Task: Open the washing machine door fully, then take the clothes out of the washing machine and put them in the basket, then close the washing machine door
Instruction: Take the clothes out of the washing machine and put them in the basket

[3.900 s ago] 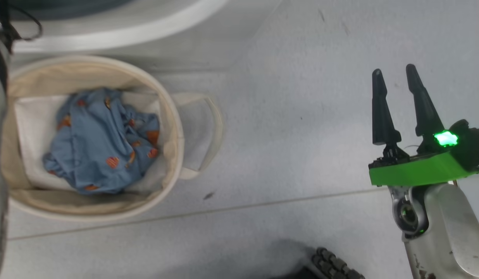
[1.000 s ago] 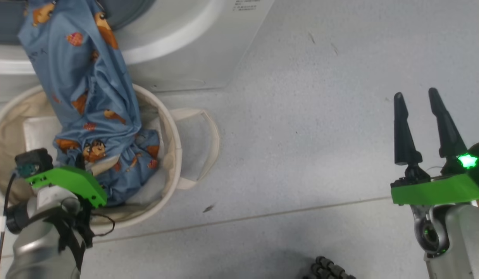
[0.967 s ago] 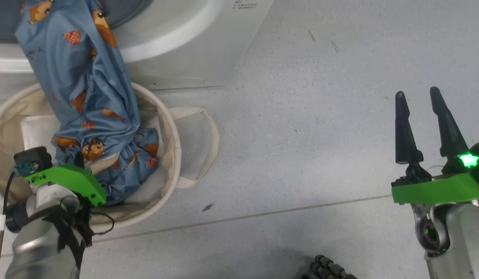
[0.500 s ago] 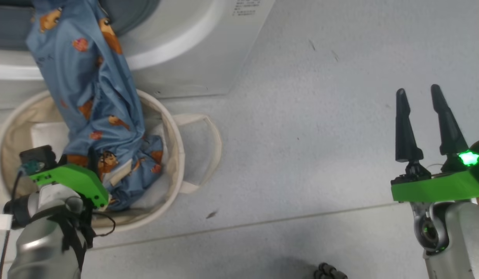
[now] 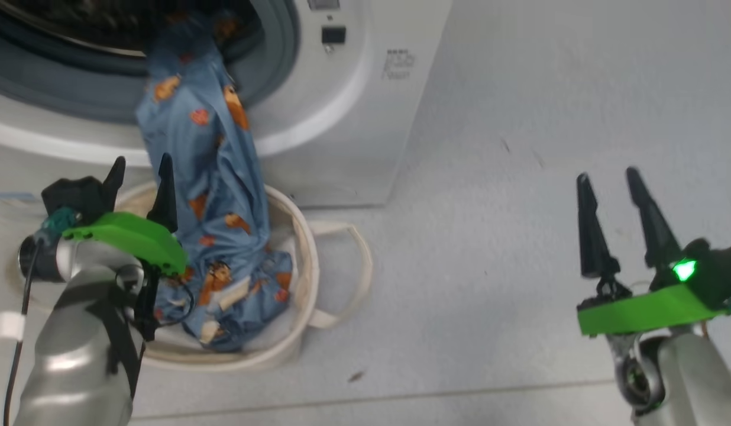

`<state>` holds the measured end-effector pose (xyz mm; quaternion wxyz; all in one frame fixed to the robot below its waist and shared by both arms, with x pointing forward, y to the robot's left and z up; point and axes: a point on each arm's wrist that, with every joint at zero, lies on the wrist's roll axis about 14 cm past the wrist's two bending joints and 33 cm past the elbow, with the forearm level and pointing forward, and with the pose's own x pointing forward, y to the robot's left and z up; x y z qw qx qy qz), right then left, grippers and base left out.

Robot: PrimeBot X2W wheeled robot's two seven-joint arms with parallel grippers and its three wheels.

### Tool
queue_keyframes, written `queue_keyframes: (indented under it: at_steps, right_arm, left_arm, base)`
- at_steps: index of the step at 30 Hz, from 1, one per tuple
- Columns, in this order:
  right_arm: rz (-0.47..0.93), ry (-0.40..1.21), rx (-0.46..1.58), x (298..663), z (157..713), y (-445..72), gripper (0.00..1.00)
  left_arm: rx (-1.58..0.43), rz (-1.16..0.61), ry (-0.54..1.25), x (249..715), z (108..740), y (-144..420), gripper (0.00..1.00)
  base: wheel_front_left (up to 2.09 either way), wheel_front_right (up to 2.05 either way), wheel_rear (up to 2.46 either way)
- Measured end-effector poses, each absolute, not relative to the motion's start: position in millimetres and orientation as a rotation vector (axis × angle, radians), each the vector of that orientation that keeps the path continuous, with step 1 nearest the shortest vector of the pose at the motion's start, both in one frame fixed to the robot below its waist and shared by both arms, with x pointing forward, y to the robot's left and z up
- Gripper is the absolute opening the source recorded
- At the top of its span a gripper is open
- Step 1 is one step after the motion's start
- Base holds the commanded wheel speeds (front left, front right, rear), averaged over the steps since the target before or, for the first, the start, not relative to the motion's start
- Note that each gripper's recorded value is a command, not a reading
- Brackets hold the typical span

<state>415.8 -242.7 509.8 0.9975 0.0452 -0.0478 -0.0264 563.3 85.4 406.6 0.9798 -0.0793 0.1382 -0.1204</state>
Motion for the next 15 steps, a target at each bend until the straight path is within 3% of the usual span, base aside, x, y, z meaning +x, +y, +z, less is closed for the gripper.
queue_keyframes:
  at_steps: [15]
  right_arm:
    - [0.004, -0.155, 0.142, 376.5, 533.5, -214.7, 1.0]
  left_arm:
    - [-0.136, -0.126, 0.048, 489.6, 483.0, 146.0, 1.0]
  base:
    - [0.0, 0.0, 0.0]
